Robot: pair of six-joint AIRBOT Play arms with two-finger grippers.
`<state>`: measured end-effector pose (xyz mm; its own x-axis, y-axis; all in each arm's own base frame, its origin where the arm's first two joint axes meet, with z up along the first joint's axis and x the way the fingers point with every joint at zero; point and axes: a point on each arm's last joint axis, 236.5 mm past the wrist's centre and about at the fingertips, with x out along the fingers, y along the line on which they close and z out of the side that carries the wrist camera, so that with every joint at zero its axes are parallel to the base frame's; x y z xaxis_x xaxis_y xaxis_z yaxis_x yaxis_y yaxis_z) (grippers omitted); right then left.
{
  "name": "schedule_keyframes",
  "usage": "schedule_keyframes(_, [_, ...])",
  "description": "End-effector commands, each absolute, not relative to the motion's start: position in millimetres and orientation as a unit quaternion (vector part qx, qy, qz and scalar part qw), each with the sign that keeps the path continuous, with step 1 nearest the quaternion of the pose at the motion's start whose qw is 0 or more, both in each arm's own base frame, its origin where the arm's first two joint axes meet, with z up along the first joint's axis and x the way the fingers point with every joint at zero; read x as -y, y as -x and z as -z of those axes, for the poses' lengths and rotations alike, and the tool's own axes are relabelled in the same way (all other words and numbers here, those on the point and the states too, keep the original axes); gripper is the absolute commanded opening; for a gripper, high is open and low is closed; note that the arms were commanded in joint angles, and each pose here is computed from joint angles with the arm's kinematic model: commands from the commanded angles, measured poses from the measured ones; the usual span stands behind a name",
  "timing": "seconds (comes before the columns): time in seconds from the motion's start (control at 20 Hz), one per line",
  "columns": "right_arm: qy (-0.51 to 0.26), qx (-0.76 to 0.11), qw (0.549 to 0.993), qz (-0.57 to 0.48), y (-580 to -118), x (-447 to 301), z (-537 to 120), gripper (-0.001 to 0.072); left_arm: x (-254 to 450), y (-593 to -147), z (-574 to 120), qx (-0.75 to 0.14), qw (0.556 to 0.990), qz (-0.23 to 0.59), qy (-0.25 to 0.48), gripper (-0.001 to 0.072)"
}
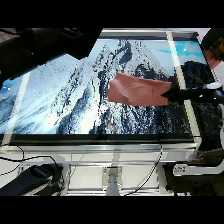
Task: Fold the clothes and pants, and hang the long-sleeved shirts on hangers.
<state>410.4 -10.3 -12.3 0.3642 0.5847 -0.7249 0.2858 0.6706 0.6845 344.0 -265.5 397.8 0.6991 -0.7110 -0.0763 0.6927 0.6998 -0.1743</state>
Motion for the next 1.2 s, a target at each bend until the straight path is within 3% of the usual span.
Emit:
schedule_keyframes(0.0, [-0.313,-0.557,0.769,0.023,-385,112,-39,0.0015,265,-344,-398,-0.068,0.919,0.382,0.066,0.0506])
schedule_keyframes(0.2, [-0.296,-0.506,0.791,0.175,-354,231,-91,0.0014,265,-344,-398,-0.068,0.919,0.382,0.066,0.0507])
schedule_keyframes(0.35, [-0.312,-0.484,0.779,0.250,-319,281,-111,0.0014,265,-344,-399,-0.067,0.920,0.381,0.067,0.0507])
schedule_keyframes(0.65, [-0.315,-0.523,0.708,0.355,-256,313,-98,0.0014,265,-345,-401,-0.062,0.921,0.380,0.069,0.0507])
schedule_keyframes(0.95, [-0.321,-0.552,0.673,0.373,-235,307,-94,0.0026,265,-345,-401,-0.062,0.921,0.380,0.068,0.0507])
schedule_keyframes(1.0, [-0.323,-0.556,0.670,0.372,-233,305,-94,0.0109,265,-345,-401,-0.062,0.921,0.380,0.068,0.0507])
schedule_keyframes(1.05, [-0.325,-0.559,0.667,0.371,-232,303,-93,0.0301,265,-345,-401,-0.062,0.921,0.379,0.068,0.0507])
schedule_keyframes(1.1, [-0.326,-0.564,0.662,0.370,-229,301,-93,0.0425,265,-345,-401,-0.062,0.921,0.380,0.068,0.0507])
schedule_keyframes(1.15, [-0.327,-0.567,0.659,0.369,-228,299,-93,0.0434,265,-345,-401,-0.062,0.921,0.379,0.068,0.0507])
